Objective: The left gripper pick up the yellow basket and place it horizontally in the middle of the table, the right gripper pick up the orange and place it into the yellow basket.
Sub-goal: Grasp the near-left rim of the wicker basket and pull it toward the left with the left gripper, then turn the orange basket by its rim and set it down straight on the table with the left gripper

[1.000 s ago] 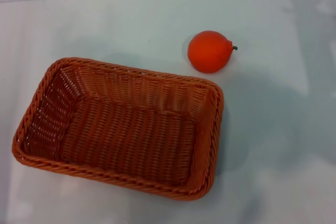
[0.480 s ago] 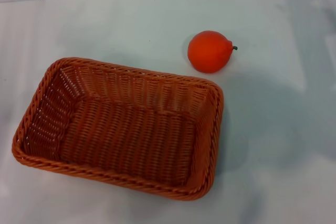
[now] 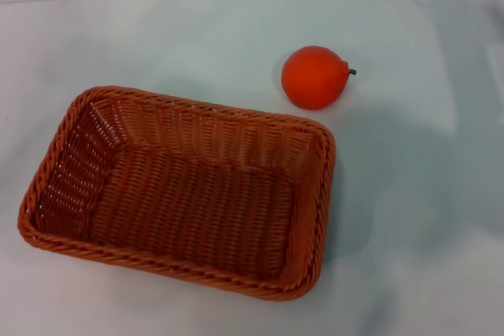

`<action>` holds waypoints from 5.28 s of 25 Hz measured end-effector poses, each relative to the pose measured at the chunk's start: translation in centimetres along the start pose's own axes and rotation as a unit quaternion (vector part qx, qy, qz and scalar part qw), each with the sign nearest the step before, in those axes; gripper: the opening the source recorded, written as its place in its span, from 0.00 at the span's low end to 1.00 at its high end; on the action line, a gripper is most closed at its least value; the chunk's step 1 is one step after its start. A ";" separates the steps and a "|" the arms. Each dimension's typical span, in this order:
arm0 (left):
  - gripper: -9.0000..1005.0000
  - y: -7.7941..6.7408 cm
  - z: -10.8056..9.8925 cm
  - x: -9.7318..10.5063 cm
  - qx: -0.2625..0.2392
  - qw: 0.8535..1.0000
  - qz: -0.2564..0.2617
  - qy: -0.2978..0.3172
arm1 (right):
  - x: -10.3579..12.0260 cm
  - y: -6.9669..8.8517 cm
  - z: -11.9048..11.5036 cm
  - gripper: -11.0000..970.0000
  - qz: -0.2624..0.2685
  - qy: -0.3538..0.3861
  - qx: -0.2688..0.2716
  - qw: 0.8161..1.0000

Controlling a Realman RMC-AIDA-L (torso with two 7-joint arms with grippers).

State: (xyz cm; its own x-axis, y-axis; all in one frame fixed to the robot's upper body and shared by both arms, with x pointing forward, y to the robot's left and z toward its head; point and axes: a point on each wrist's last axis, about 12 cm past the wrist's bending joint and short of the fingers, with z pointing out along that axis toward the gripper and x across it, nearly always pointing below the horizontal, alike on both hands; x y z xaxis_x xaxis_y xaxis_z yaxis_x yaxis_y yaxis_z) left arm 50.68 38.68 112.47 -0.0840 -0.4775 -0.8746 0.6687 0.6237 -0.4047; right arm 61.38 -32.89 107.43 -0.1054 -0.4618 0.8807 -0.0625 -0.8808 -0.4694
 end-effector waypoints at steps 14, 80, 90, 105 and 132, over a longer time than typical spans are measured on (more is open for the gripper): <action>0.70 -0.3 2.9 -5.2 0.007 0.955 -0.056 0.290 | 0.8 0.6 0.5 0.98 -0.006 0.002 -0.013 1.000; 0.69 -3.1 11.3 0.7 -0.216 0.749 -0.068 0.623 | 0.6 1.5 0.3 0.98 -0.009 -0.011 -0.043 0.999; 0.53 -3.6 11.9 1.2 -0.213 0.745 -0.058 0.630 | 0.5 2.0 0.1 0.98 -0.009 -0.014 -0.051 0.999; 0.18 -4.2 12.4 0.8 -0.210 0.756 -0.037 0.618 | 0.7 2.4 0.1 0.98 -0.005 -0.015 -0.057 0.998; 0.18 -1.0 7.4 -0.1 -0.232 0.859 -0.211 0.405 | 1.3 2.9 0.7 0.98 -0.016 -0.023 -0.067 0.997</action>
State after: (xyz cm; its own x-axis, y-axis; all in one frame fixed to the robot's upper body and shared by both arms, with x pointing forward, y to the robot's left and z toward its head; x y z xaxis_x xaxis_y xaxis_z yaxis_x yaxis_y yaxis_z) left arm 55.48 33.54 114.87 -0.8585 -0.2514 -0.4469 0.1024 0.7699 -0.6299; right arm 61.74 -36.11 107.27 -0.0557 -0.4402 0.8962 -0.1978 -0.8749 -0.4420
